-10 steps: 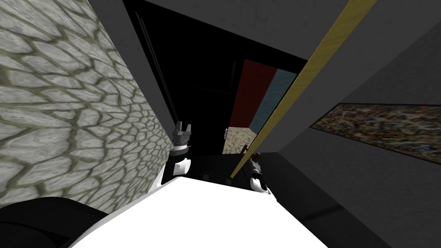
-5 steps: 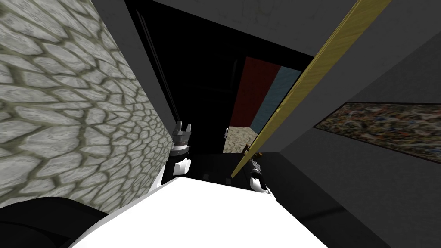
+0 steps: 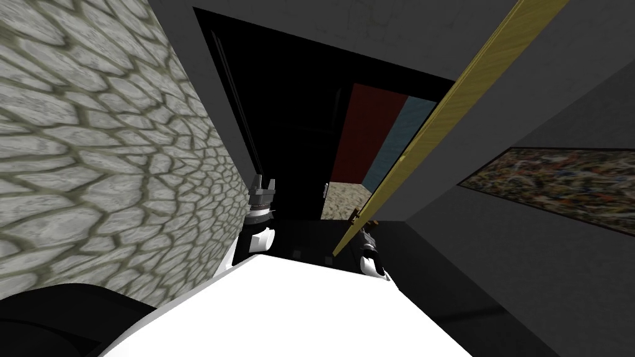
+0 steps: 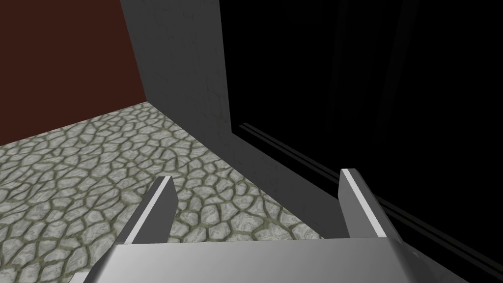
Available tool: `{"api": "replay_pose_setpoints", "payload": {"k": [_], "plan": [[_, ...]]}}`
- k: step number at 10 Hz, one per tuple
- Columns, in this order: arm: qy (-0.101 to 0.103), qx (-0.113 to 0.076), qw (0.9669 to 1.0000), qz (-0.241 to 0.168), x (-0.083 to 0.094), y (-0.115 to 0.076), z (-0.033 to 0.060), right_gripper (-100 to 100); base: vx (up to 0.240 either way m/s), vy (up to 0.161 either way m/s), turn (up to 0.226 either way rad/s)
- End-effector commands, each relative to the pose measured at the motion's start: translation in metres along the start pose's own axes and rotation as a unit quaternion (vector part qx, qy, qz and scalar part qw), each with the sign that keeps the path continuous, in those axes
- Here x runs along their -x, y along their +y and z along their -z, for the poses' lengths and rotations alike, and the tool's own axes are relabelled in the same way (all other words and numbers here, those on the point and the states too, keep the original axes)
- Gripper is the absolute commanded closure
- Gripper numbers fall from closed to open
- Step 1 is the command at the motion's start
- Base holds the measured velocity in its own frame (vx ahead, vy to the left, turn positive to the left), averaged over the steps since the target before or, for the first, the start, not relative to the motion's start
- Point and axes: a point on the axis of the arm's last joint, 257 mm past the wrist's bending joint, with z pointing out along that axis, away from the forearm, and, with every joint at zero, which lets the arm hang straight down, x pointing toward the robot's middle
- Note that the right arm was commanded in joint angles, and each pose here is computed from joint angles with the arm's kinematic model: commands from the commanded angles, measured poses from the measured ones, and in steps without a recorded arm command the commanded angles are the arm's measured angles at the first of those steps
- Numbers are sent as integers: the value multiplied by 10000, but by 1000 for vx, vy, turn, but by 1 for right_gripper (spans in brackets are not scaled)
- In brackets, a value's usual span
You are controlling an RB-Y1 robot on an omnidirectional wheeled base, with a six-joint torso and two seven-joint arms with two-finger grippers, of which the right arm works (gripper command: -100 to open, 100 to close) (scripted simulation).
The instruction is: Pull the door open
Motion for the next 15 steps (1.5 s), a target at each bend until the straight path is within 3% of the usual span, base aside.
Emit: {"api": "replay_pose_setpoints", "payload": {"k": [1, 5, 15], "plan": [[38, -32, 9998, -193, -9, -15, -11, 100, -40, -43, 79], [-9, -21, 9983, -585, 11, -8, 1, 100, -54, -59, 98], [-58, -6, 9949, -1003, 33, -1, 13, 100, -24, -32, 38]]}}
